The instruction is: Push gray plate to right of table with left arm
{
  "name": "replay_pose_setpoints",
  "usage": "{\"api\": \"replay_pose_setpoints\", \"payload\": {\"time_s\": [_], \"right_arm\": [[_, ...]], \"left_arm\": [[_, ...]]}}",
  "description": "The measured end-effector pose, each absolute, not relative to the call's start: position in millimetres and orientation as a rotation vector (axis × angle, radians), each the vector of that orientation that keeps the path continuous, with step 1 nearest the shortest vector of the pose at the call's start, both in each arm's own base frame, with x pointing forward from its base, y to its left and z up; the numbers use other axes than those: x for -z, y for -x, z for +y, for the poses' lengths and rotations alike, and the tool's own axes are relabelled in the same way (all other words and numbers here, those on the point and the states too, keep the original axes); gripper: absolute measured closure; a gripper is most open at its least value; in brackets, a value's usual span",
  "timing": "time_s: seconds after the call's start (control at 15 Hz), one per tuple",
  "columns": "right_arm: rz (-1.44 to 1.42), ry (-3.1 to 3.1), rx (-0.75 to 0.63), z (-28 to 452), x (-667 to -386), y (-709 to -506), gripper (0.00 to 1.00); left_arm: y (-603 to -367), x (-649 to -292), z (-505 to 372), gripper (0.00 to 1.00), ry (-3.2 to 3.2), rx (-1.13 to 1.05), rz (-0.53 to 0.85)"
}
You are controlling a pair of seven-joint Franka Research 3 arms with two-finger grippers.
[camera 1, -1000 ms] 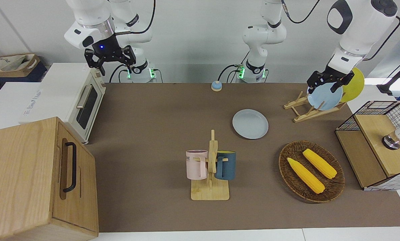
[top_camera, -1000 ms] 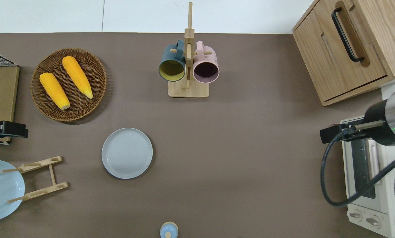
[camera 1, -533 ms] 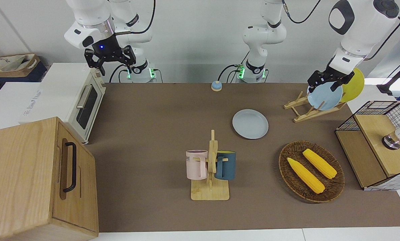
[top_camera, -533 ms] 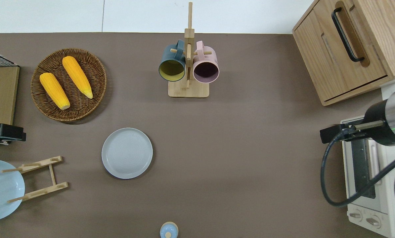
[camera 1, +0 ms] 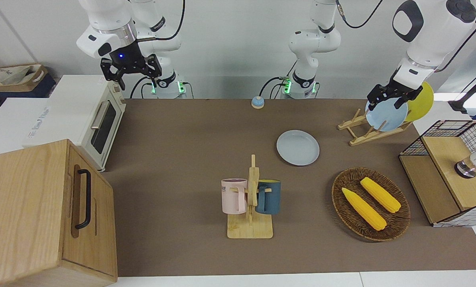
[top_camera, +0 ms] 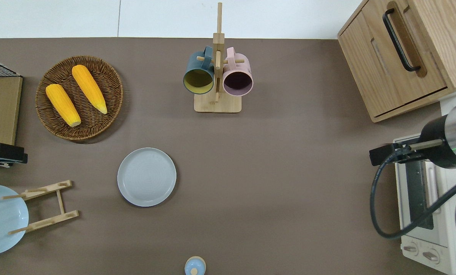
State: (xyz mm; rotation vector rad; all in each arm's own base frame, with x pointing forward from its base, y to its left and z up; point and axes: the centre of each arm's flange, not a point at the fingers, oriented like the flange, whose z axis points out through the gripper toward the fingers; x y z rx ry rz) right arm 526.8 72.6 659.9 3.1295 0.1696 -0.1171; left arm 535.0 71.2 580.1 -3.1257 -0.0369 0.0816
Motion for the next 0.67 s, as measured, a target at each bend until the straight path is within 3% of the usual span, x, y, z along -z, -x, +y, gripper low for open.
{"api": "replay_pose_setpoints", "payload": {"time_s": [0.33, 0.67], "right_arm": [[0.17, -3.129, 0.117, 73, -660, -527, 0.01], [0.17, -3.129, 0.117, 73, -660, -527, 0.01]], "left_arm": [[-534, -571, 50, 0.0, 3.135, -0.133, 0.009], [-531, -515, 30, 0.0, 3.153, -0.156, 0.014]]}}
